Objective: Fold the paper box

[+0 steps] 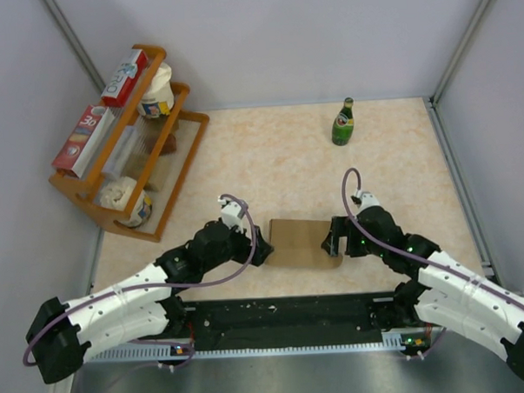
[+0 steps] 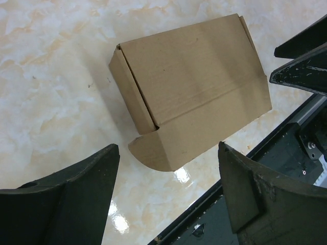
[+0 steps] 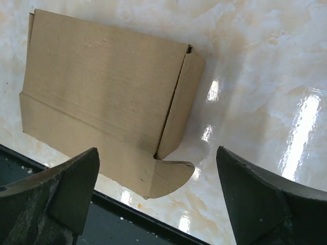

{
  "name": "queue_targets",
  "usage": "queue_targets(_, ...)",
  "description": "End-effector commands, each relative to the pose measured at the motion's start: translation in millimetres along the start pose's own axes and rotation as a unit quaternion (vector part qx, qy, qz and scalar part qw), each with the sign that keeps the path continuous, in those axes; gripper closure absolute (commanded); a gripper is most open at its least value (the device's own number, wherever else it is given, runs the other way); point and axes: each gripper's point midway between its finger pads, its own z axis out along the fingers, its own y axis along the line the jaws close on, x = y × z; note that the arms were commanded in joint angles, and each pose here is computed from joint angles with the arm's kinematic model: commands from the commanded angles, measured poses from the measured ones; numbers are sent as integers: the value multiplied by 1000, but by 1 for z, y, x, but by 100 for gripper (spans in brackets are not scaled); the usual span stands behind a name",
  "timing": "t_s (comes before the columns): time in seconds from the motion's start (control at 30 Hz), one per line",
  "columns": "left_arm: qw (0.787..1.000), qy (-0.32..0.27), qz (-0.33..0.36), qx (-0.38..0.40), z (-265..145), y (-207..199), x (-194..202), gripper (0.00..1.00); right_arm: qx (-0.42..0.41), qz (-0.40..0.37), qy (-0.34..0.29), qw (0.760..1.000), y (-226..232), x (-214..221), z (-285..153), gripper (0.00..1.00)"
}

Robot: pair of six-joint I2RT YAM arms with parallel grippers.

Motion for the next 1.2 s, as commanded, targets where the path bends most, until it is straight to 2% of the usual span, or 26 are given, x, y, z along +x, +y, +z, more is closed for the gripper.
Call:
queue_targets(0.0,999,-13,-21,26,3,-15,-6,18,-32,36,-17,999,15,-5,-2,7)
queue_targets(0.23,999,20,-18,28,12,-23,7,18,-68,46,3,997,28,3,-3,15)
queue_targets(0.53,999,40,-12,23,19,-28,15,20,-69,47,34,996,29,15,0,27)
queue_targets(0.77,998,54,-1,17,23,-25,21,20,-53,30,70,996,26,26,3,27)
queue_targets(1.17,997,69,29,-2,42,-23,20,20,-57,18,73,996,28,25,1,28)
